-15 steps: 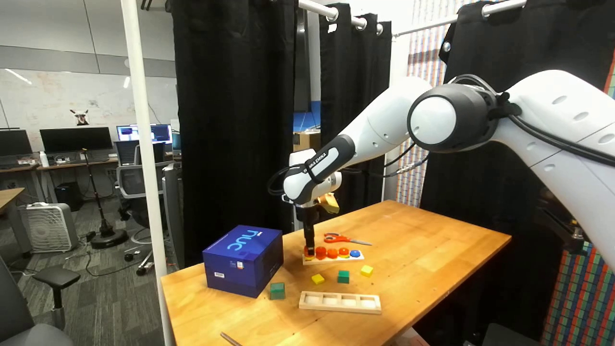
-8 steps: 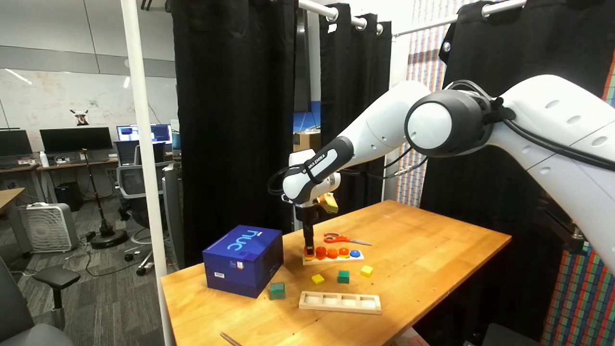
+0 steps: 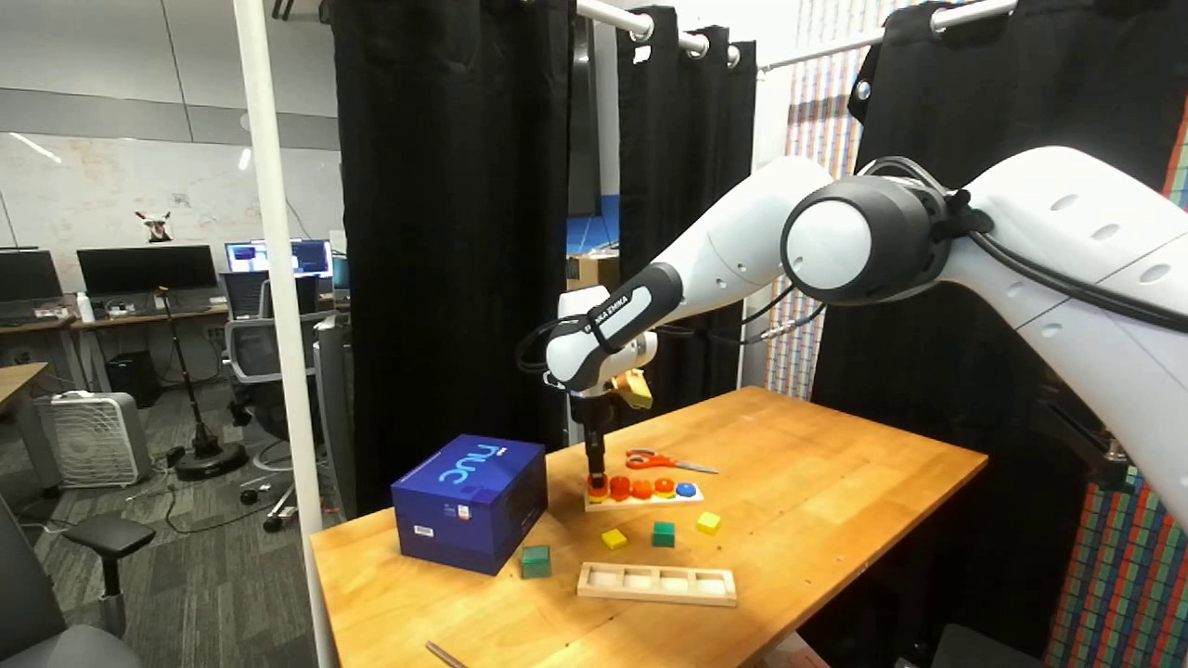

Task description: Pick up the orange object from the wooden object and put it on the table

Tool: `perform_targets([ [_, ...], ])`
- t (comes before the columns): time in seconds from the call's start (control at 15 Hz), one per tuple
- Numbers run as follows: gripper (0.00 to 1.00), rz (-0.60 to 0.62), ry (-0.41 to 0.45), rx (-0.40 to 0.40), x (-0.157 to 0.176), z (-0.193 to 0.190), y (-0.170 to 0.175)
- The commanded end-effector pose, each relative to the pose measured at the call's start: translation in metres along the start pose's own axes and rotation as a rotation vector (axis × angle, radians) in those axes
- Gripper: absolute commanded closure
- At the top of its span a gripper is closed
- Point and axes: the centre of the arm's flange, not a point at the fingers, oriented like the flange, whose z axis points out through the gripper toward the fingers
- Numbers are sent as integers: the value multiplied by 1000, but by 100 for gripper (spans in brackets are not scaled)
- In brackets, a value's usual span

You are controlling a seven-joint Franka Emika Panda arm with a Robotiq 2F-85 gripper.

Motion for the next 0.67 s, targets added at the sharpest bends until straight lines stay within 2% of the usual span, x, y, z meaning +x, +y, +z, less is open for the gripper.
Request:
perform_targets([
  [0.0,65,-12,16,-3,6,-5,11],
  [0.13,81,-13,17,-5,6,-6,11],
  [0.2,83,-13,17,-6,6,-7,11],
  [0.6,82,14,5,-14,-2,-17,6],
])
